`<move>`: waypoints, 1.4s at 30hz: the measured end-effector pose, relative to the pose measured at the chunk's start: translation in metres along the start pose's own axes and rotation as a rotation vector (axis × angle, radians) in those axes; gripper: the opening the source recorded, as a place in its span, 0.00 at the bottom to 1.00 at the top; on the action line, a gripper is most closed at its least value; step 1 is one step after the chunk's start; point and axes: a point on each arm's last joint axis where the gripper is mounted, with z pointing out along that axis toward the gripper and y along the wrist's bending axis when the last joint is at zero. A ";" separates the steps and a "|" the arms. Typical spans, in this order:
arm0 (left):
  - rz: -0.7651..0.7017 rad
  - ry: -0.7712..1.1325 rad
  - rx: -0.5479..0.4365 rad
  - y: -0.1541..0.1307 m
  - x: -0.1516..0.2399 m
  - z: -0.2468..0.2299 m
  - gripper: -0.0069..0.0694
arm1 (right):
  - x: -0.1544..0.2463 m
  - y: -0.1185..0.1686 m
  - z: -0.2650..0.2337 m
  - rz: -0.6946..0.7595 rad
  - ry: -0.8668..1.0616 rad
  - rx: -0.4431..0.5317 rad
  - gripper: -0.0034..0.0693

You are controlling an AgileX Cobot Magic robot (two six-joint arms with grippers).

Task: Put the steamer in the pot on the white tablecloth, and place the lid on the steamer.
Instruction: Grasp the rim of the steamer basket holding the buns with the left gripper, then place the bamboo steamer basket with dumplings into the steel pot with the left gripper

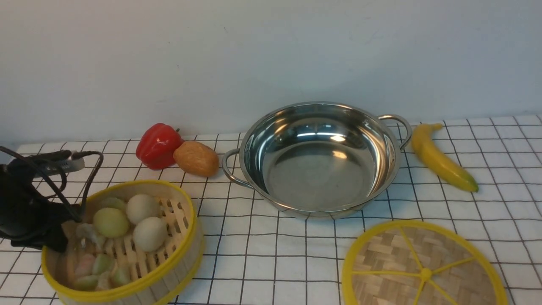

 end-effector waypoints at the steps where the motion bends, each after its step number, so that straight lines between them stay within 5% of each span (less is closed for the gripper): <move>1: 0.006 0.003 -0.008 0.001 -0.004 -0.008 0.13 | 0.000 0.000 0.000 0.000 0.000 0.000 0.38; 11: 0.066 -0.074 -0.060 -0.010 -0.037 -0.092 0.13 | 0.002 -0.001 0.000 0.000 0.023 0.014 0.38; 18: 0.281 -0.215 -0.016 -0.106 -0.072 -0.123 0.13 | 0.005 -0.003 0.000 -0.002 0.054 0.032 0.38; 20: 0.353 -0.244 0.027 -0.154 -0.088 -0.120 0.13 | 0.005 -0.003 0.000 -0.002 0.056 0.034 0.38; 28: 0.487 -0.330 0.091 -0.250 -0.130 -0.085 0.13 | 0.006 -0.004 0.000 -0.002 0.069 0.042 0.38; 35: 0.524 -0.330 0.120 -0.293 -0.133 -0.054 0.13 | 0.007 -0.004 0.000 0.019 0.077 0.044 0.38; 42: 0.529 -0.269 0.111 -0.300 -0.134 -0.022 0.13 | 0.007 -0.004 0.000 0.031 0.081 0.046 0.38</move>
